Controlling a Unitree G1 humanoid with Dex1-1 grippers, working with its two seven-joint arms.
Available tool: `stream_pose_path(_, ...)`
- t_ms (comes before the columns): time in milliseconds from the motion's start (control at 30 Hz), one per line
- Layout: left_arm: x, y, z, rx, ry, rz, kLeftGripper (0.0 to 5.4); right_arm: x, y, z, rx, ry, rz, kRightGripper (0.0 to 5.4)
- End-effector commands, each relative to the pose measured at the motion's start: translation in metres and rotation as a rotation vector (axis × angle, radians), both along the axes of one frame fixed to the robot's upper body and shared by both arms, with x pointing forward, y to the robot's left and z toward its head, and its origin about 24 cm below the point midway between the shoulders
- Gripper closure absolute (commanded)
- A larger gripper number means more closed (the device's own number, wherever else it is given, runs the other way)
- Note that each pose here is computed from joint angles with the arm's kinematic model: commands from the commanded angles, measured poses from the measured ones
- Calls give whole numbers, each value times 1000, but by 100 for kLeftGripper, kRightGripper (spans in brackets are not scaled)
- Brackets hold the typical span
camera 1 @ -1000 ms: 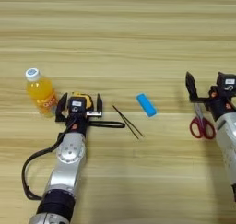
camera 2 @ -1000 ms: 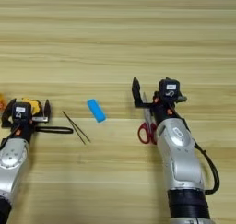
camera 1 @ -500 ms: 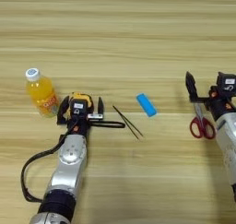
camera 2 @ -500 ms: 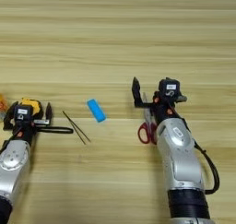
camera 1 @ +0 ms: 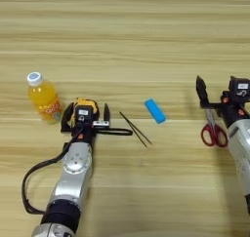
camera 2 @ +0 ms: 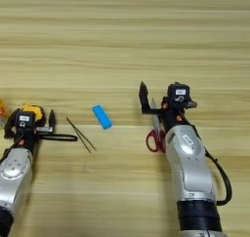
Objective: Move the objects on the table
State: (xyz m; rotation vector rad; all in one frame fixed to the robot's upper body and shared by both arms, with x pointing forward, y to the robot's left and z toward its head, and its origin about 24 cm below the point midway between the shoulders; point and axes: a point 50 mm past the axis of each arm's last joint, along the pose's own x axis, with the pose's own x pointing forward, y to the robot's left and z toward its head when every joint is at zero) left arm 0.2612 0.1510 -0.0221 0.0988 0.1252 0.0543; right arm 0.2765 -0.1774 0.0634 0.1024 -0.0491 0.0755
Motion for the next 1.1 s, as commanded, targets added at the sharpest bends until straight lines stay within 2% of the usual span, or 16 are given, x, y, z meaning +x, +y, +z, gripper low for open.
stream_pose_path(33, 1, 1, -1, -1, 5, 6, 3, 2, 2, 4, 3, -14, 9, 0)
stream_pose_path(400, 1, 1, 0, -16, -11, 0, 119, 2, 2, 3, -1, -8, 7, 0)
stream_pose_path(667, 1, 0, 2, -23, -26, -9, 123, 2, 2, 3, -2, -7, 6, 0)
stream_pose_path(800, 2, -2, 9, -29, -72, -29, 123, 2, 2, 3, -3, -7, 6, 0)
stream_pose_path(900, 3, -5, 18, -35, -134, -57, 123, 2, 2, 3, -3, -7, 6, 0)
stream_pose_path(1100, 2, -12, 35, -55, -216, -108, 123, 2, 2, 3, -3, -7, 6, 0)
